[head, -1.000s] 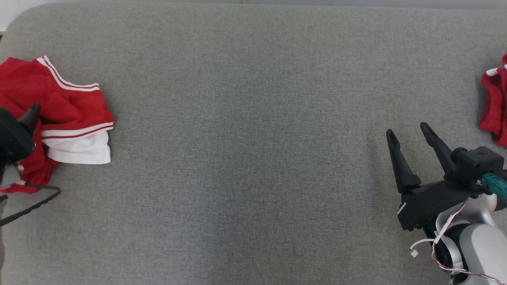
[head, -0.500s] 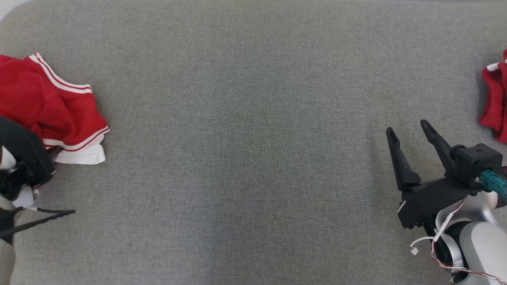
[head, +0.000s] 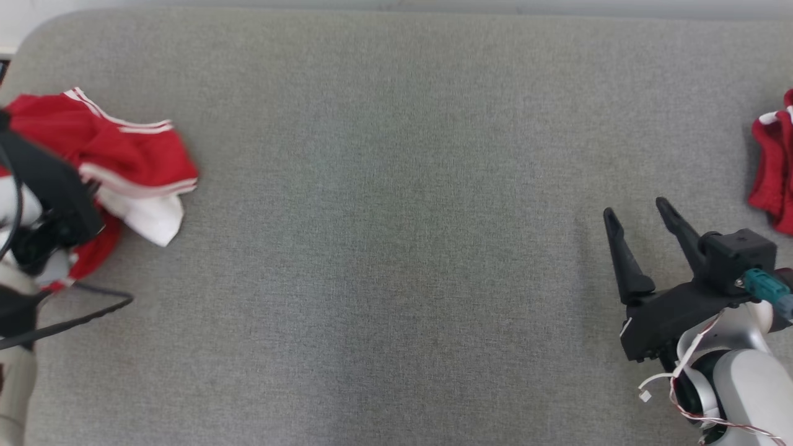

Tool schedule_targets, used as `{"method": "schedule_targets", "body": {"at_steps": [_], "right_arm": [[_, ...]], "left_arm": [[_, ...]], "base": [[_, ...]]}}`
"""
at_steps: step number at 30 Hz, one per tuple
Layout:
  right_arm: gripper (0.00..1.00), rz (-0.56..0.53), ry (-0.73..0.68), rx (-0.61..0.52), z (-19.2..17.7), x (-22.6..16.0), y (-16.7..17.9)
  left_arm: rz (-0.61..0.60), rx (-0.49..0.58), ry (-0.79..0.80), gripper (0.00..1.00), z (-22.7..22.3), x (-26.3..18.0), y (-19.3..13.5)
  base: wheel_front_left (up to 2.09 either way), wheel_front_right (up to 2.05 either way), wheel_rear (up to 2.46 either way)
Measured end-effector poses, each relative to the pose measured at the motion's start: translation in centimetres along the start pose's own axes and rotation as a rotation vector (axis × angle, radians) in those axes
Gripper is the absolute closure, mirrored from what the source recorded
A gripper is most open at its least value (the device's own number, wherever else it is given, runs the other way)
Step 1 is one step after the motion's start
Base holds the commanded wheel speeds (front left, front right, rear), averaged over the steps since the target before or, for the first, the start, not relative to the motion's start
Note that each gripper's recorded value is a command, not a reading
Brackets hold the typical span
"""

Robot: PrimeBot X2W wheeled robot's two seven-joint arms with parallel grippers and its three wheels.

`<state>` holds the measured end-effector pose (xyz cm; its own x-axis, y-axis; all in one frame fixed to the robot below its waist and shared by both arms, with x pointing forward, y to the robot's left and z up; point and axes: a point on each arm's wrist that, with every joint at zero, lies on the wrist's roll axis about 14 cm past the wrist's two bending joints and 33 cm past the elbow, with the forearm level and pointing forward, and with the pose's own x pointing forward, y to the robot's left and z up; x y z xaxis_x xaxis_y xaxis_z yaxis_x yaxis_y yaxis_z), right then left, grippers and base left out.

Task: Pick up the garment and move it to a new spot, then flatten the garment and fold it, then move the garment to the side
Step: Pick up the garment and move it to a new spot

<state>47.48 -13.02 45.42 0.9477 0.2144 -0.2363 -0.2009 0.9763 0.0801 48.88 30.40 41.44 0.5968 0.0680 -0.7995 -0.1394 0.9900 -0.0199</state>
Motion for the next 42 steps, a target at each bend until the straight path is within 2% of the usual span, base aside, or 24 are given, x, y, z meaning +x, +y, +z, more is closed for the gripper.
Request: {"method": "schedule_targets", "body": {"at_steps": [10,15,26,34,37,42], "right_arm": [[0.00,-0.006,-0.029,0.030,0.9,-1.3,0.6],[0.00,-0.033,-0.050,0.045,1.5,-2.4,-0.1],[0.00,-0.142,-0.057,0.093,0.7,-6.4,-3.1],[0.00,-0.250,-0.062,0.111,-0.4,-10.3,-6.2],[0.00,-0.267,-0.066,0.113,-0.5,-11.0,-6.6],[0.00,-0.267,-0.081,0.122,-0.3,-11.0,-6.6]], "left_arm": [[-0.177,0.116,-0.216,1.00,5.6,-3.7,-7.4],[-0.298,0.194,-0.276,1.00,5.9,-5.5,-12.2],[-0.610,0.379,-0.315,1.00,1.8,-8.8,-24.0],[-0.895,0.485,-0.353,1.00,-3.1,-14.2,-33.2],[-0.962,0.500,-0.355,1.00,-5.0,-15.5,-34.9],[-0.991,0.468,-0.271,1.00,-9.4,-14.9,-35.0]], "base": [[0.00,0.00,0.00],[0.00,0.00,0.00],[0.00,0.00,0.00],[0.00,0.00,0.00],[0.00,0.00,0.00],[0.00,0.00,0.00]]}}
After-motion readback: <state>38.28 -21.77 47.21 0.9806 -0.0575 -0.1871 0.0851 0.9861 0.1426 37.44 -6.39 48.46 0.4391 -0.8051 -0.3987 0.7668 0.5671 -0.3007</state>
